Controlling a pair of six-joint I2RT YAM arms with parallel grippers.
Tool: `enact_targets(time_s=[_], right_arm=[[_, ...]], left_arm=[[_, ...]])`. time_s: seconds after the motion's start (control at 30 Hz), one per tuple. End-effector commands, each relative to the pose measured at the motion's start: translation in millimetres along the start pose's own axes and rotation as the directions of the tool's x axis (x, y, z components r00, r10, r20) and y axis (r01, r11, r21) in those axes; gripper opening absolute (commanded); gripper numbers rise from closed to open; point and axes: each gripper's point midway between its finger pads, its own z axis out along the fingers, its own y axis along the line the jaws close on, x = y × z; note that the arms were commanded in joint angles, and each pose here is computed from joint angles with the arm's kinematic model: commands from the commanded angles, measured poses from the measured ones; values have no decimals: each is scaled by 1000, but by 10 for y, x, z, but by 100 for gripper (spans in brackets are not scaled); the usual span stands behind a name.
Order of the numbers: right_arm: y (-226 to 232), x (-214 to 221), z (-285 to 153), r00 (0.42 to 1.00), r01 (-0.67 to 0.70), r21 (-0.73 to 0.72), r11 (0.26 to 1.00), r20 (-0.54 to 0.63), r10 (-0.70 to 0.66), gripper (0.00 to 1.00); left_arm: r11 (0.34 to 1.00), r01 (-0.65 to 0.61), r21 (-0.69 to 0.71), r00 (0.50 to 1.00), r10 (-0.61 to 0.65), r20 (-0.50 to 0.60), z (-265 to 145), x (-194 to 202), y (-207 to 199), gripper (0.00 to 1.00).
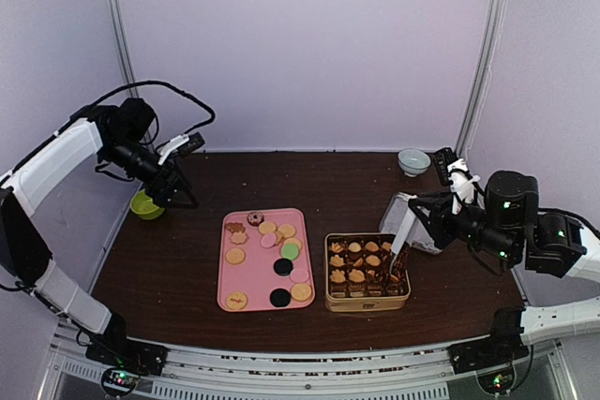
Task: Pack the cookies
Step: Pick up the clamp from the empty pocket of the box.
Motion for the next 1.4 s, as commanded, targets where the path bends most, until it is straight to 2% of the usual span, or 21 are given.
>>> enact_targets(time_s=[0.0,0.13,0.3,0.63,0.93,1.1,1.37], right_arm=[[4,-29,26,999,-32,1,999,10,32,17],[6,-65,42,999,-43,9,999,9,42,17],[23,-108,44,998,-64,-1,998,24,64,17],[1,-160,0,997,-63,-2,998,49,63,18],[183,-255,55,997,-57,-88,995,56,62,20],[218,-235,46,998,-48,-110,993,46,53,21],[209,-341,15,997,-22,-109,994,66,29,21]], left_arm=[[980,-167,112,983,157,93,397,-707,-124,91],[933,-247,261,967,223,119,979,-1196,-283,90],[860,-353,370,933,294,206,1477,-1670,-641,88],[775,-474,418,866,324,382,1932,-2182,-1324,84],[708,-467,530,873,274,404,2324,-2196,-1816,74],[659,-462,593,881,265,393,2443,-2113,-2063,63],[622,-446,644,893,267,362,2434,-1944,-2155,50]])
